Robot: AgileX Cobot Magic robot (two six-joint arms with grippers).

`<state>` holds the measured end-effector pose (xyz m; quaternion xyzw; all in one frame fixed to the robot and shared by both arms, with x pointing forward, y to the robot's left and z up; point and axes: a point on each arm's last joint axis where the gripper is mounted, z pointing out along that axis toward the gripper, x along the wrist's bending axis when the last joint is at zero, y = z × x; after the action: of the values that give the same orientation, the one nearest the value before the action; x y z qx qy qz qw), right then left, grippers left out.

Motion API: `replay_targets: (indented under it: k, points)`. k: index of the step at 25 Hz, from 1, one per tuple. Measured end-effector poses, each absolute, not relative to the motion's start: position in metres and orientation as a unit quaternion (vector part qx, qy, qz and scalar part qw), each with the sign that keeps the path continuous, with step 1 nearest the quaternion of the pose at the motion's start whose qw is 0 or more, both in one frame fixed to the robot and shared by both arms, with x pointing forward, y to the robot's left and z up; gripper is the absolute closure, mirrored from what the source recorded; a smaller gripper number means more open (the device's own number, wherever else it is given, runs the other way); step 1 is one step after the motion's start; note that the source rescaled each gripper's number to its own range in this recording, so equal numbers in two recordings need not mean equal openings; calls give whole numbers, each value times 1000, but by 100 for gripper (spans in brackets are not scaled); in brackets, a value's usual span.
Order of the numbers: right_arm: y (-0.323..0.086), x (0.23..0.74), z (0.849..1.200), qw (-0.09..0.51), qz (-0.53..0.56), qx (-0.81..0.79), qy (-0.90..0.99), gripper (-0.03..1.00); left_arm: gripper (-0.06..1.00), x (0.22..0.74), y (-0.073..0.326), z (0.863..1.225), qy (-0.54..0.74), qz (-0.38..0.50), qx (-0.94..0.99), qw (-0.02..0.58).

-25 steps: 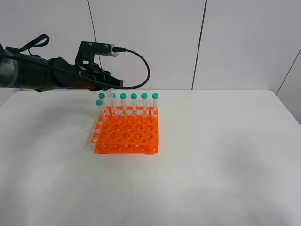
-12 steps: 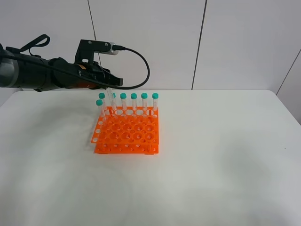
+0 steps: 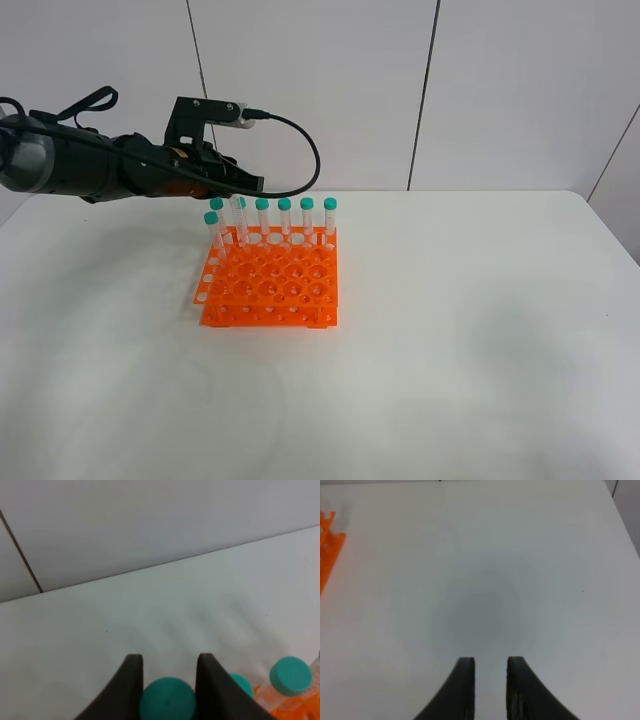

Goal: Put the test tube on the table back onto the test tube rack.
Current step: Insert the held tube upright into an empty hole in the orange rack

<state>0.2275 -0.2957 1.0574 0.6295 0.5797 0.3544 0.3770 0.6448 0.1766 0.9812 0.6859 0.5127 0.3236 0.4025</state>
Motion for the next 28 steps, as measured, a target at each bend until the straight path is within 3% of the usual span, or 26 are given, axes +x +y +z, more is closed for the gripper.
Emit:
replay_targets:
  k: [28]
  points:
    - [-296, 228, 1057, 376, 355, 630, 580, 97, 93, 634, 175, 965, 507, 316, 702, 388]
